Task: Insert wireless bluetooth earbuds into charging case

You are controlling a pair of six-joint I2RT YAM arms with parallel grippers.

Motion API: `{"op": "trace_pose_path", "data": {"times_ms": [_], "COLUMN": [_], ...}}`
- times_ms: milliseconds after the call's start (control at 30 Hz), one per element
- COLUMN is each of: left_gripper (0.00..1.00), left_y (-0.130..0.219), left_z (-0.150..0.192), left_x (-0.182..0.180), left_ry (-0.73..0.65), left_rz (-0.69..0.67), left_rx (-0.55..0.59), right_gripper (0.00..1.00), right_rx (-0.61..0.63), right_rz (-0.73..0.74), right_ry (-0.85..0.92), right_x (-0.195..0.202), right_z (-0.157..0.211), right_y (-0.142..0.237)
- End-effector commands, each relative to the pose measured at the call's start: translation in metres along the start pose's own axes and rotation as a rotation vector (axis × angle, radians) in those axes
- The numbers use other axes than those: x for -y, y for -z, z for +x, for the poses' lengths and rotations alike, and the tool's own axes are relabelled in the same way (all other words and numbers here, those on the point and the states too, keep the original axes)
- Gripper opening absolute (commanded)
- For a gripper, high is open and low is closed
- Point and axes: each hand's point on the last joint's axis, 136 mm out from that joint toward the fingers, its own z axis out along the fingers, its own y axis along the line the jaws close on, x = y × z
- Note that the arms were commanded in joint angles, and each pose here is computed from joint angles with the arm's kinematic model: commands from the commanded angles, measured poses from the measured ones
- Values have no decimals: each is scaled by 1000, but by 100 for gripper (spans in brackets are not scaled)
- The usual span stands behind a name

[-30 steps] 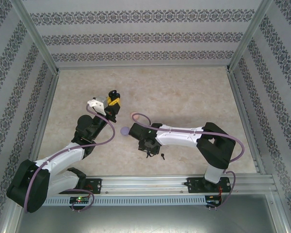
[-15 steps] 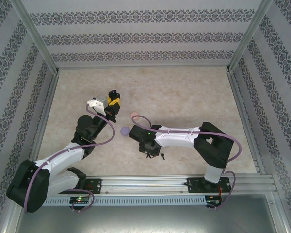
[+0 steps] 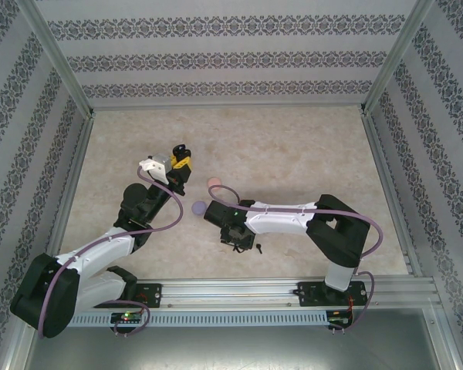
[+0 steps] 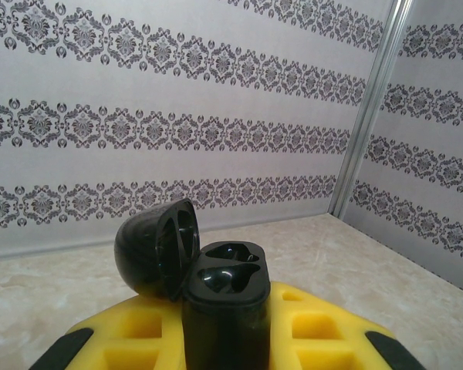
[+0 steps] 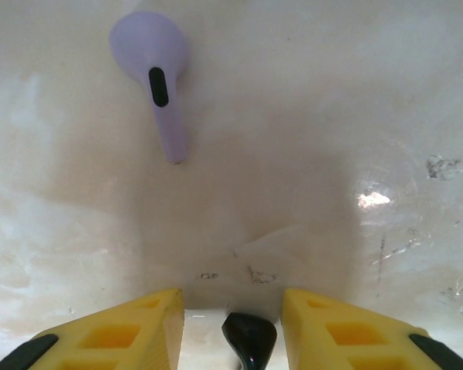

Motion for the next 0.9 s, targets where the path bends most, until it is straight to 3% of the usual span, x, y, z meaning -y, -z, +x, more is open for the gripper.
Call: {"op": "trace_pose_path", "data": {"times_ms": [0,867], "left_gripper": [0,0], "left_y": [4,2], "left_z": [-17,-13], "left_x": [7,7], "left_ry": [6,11], "left_rz": [18,17], "left_rx": [70,62], "right_gripper": [38,28], "right_rx": [-24,-45], "right_rz": [52,55], "right_ry": [-7,15], "right_x": [8,5], "right_z": [9,14], "right_y": [-8,-9]}}
